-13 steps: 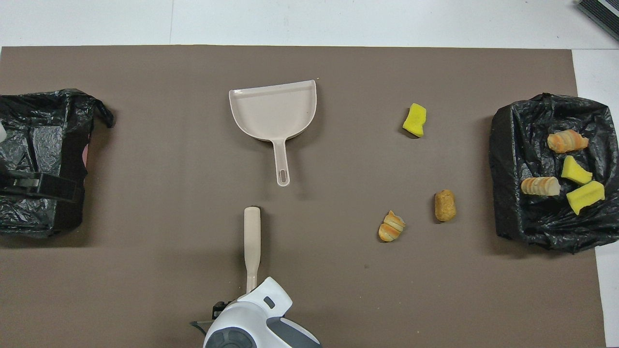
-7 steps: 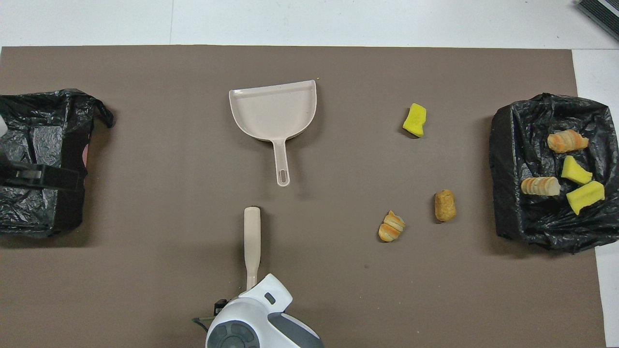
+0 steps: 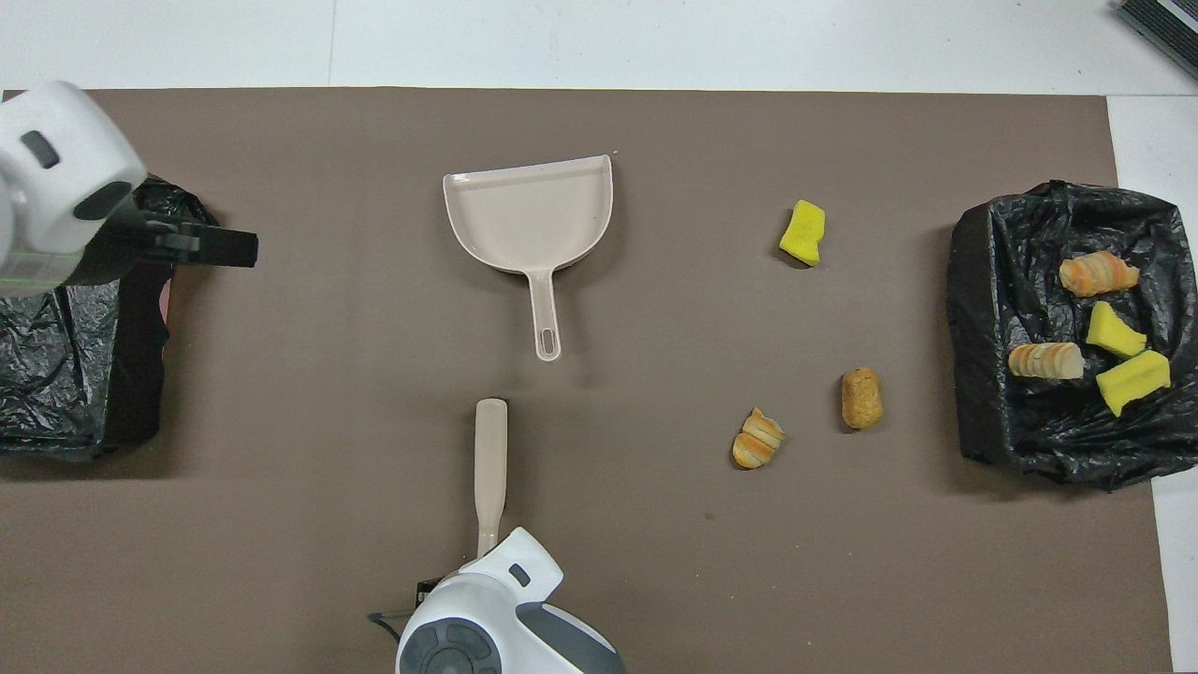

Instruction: Sweep and dump trash in bin

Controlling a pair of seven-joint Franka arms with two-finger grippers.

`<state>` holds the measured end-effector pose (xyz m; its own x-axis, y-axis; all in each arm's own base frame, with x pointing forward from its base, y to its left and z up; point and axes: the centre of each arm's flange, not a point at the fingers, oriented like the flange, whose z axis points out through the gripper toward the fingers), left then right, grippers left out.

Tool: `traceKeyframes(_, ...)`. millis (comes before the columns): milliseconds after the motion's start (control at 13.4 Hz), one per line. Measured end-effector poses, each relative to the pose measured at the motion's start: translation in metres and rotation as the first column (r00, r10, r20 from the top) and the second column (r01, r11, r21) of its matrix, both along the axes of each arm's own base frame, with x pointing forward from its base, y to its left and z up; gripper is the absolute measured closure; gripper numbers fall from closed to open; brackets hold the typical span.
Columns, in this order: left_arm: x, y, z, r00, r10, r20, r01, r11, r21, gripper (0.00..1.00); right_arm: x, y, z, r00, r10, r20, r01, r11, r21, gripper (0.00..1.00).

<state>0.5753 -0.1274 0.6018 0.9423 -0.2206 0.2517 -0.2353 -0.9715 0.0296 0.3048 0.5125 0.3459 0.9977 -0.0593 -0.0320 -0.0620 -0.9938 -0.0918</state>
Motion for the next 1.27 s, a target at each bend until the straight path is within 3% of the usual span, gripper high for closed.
traceKeyframes(225,0.014,-0.054,-0.029,1.0,-0.007,-0.013,0.007,1.0,-0.023,0.0,0.009,-0.008,0.026,0.999,-0.046,0.009,0.046,0.999,-0.006,0.74)
traceKeyframes(449,0.035,-0.121,-0.061,0.997,0.075,-0.033,-0.076,0.996,-0.041,0.0,0.013,-0.044,0.054,0.993,-0.118,-0.016,0.116,0.988,-0.105,0.74)
traceKeyframes(674,0.049,-0.187,-0.117,0.981,0.172,-0.09,-0.179,0.981,-0.072,0.0,0.005,-0.089,0.051,0.984,-0.175,-0.039,0.166,0.971,-0.171,0.74)
traceKeyframes(974,0.037,-0.236,-0.18,0.975,0.158,-0.156,-0.167,0.985,-0.047,0.0,0.004,-0.168,0.037,0.957,-0.291,-0.017,0.279,0.931,-0.237,0.74)
traceKeyframes(1123,0.027,-0.244,-0.205,0.97,0.161,-0.184,-0.169,0.985,-0.029,0.0,0.006,-0.209,0.039,0.933,-0.359,0.0,0.347,0.902,-0.258,0.74)
traceKeyframes(1273,0.013,-0.255,-0.232,0.965,0.153,-0.214,-0.158,0.987,-0.006,0.0,0.017,-0.253,0.041,0.894,-0.448,-0.015,0.421,0.85,-0.316,0.74)
